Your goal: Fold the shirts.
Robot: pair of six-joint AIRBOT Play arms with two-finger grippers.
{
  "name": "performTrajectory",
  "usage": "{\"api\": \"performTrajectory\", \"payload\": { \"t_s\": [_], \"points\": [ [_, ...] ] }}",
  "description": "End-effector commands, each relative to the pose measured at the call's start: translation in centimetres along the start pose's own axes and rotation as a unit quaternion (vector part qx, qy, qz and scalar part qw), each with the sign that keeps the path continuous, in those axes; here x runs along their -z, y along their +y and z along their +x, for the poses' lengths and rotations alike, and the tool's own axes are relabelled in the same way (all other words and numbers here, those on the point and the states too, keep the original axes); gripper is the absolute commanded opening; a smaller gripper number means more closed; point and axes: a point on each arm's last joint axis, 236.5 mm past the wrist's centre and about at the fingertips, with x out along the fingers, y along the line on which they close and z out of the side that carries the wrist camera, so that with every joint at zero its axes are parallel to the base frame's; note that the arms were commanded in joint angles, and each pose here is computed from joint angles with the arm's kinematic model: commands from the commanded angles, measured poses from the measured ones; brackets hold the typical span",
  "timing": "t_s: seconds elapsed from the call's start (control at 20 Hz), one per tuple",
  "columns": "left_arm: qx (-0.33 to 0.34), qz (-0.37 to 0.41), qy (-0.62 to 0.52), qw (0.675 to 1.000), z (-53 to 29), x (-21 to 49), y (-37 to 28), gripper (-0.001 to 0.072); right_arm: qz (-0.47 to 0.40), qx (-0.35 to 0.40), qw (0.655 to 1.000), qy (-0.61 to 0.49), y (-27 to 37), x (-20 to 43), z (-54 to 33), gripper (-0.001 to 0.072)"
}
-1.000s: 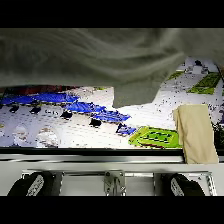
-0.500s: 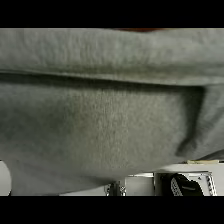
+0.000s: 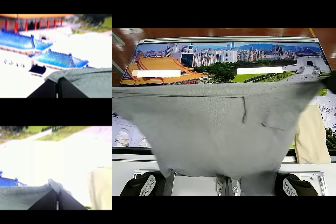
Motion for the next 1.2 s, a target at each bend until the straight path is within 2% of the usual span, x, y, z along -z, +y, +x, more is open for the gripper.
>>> {"api": "performTrajectory", "payload": {
  "t_s": [0.0,0.2,0.3,0.45,0.7,0.95,1.15],
  "points": [
    [-0.013,-0.069,0.077,0.995,11.2,3.4,4.4,0.004,0.048,-0.038,0.998,0.009,0.1,-0.4,14.6,0.0058],
    [0.027,-0.132,0.093,0.987,23.1,1.7,6.5,0.004,0.042,-0.035,0.995,-0.079,1.5,-4.3,26.4,0.0059],
    [0.052,-0.147,0.089,0.984,28.1,1.0,7.1,0.004,0.05,-0.024,0.989,-0.136,0.9,-6.1,29.8,0.0059],
    [0.053,-0.176,0.093,0.979,33.7,1.3,8.8,0.0041,0.061,-0.006,0.982,-0.177,-0.7,-6.8,32.8,0.0059],
    [0.05,-0.188,0.135,0.972,38.3,5.1,9.1,0.0041,0.077,-0.007,0.991,-0.107,-1.0,-2.4,36.9,0.006],
    [0.068,-0.169,0.166,0.969,38.3,6.5,7.4,0.0041,0.075,-0.016,0.997,-0.032,-0.5,0.8,36.7,0.006],
    [0.098,-0.165,0.256,0.947,36.1,10.2,6.2,0.0041,0.069,-0.028,0.986,0.15,-0.3,8.5,34.1,0.006]
  ]
}}
